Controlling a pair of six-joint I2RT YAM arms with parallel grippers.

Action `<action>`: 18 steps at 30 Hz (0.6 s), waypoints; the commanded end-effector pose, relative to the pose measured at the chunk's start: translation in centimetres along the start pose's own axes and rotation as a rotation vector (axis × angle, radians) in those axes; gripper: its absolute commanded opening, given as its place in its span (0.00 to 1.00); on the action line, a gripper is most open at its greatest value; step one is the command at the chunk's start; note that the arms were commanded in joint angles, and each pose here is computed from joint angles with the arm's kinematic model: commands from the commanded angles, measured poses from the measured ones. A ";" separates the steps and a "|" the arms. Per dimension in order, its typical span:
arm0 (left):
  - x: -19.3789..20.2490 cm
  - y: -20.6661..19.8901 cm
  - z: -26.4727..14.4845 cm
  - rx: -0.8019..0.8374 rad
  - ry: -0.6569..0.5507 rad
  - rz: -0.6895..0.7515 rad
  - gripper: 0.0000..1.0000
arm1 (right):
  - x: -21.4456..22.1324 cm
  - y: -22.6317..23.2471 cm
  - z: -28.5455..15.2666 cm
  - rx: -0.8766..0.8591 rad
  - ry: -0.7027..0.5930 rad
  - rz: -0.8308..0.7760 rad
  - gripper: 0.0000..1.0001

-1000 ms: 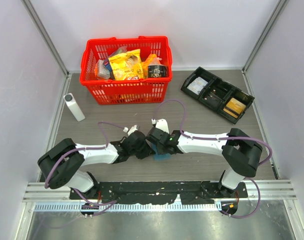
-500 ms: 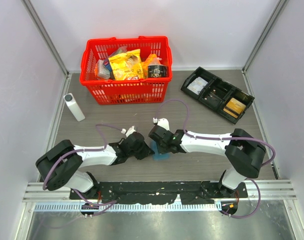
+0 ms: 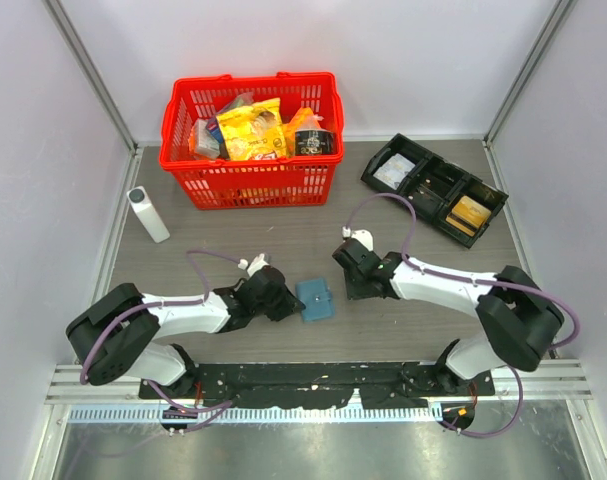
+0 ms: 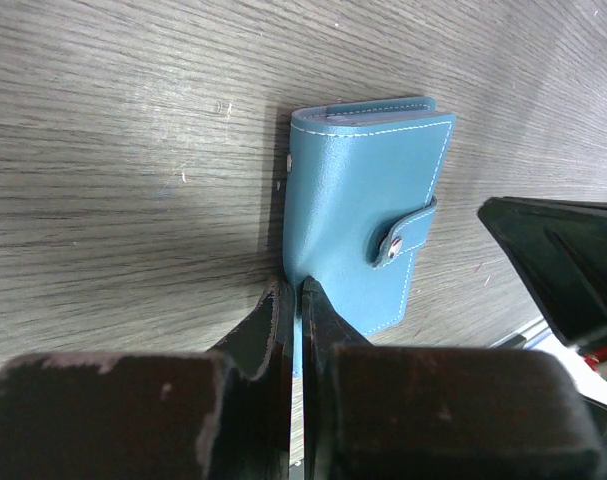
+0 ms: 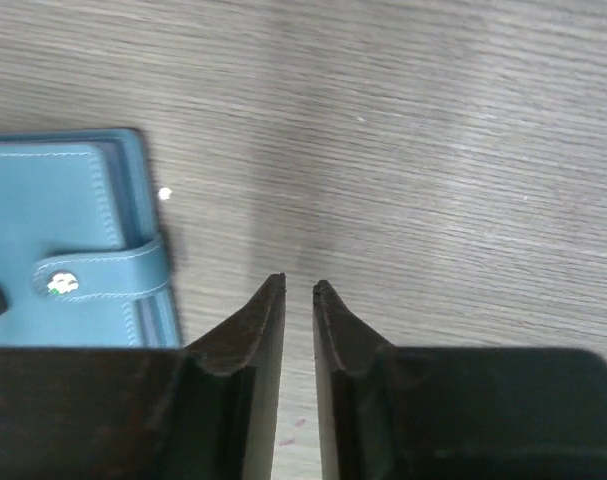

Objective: Take the credit cards out of the card holder
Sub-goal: Open the card holder at the center of the board.

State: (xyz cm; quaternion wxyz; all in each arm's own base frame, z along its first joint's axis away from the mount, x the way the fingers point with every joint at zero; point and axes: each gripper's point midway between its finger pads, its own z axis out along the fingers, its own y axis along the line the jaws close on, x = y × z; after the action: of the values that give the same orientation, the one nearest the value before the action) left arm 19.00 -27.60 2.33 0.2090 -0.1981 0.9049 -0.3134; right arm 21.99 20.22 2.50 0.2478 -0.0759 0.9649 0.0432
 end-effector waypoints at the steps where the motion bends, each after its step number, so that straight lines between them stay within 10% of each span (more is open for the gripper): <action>1: 0.1 3.2 -0.2 -0.127 -0.004 0.052 0.00 | -3.1 3.4 -2.8 -0.141 -0.128 -0.018 0.37; 5: 0.2 3.0 -0.2 -0.122 0.002 0.050 0.00 | -3.8 6.1 -3.8 -0.167 -0.175 -0.068 0.56; 18: 0.4 2.6 -0.1 -0.102 0.008 0.032 0.00 | -2.1 9.9 -1.2 -0.118 -0.128 -0.159 0.58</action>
State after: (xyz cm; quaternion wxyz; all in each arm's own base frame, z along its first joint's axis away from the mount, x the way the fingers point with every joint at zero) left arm 19.00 -27.61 2.40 0.2083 -0.1958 0.9065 -0.3107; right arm 20.58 28.78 4.56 0.2844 -0.1749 0.9385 0.0885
